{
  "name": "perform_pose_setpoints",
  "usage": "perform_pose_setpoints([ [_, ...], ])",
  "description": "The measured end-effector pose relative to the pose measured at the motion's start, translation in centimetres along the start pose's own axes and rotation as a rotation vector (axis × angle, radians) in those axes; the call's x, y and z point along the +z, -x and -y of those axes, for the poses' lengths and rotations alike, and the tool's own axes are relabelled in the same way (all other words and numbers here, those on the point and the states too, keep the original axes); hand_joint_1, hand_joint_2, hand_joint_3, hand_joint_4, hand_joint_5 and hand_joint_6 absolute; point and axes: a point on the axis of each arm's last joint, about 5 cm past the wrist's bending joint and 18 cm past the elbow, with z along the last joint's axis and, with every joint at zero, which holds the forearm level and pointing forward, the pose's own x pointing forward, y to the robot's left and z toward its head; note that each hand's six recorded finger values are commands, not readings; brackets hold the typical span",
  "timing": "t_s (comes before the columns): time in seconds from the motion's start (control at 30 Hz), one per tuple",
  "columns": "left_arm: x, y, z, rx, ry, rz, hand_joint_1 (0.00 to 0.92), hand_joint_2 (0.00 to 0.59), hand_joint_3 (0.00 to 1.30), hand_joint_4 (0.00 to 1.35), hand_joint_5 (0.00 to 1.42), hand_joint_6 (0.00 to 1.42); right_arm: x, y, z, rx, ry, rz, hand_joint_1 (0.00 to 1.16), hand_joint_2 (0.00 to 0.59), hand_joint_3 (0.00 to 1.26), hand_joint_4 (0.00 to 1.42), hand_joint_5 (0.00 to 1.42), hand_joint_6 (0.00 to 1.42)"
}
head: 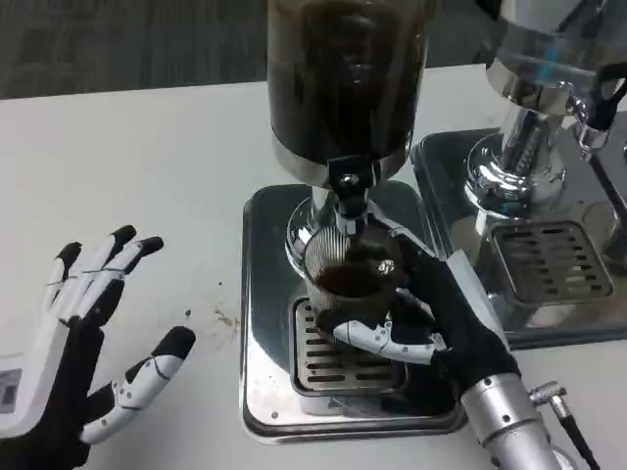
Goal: Grasp the cup under the faucet to collect the drink, then remove the cup.
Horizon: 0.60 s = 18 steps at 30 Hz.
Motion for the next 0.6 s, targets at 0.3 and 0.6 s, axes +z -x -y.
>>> perform_pose_setpoints([
  [0.3,0.08,-0.10,-0.04,0.013,0.009,-0.004,0.000,0.235,0.23,0.00,0.12,0.00,0.06,-0.12,-0.13,-0.028,0.015,0.000,1.03,0.171,0.42,0.52,0.51,0.53],
  [0.6,0.17,-0.07,0.12,0.005,0.012,-0.003,0.000,0.236,0.23,0.00,0.12,0.00,-0.01,-0.21,-0.40,-0.063,0.006,-0.002,1.05,0.144,0.51,0.57,0.62,0.61],
])
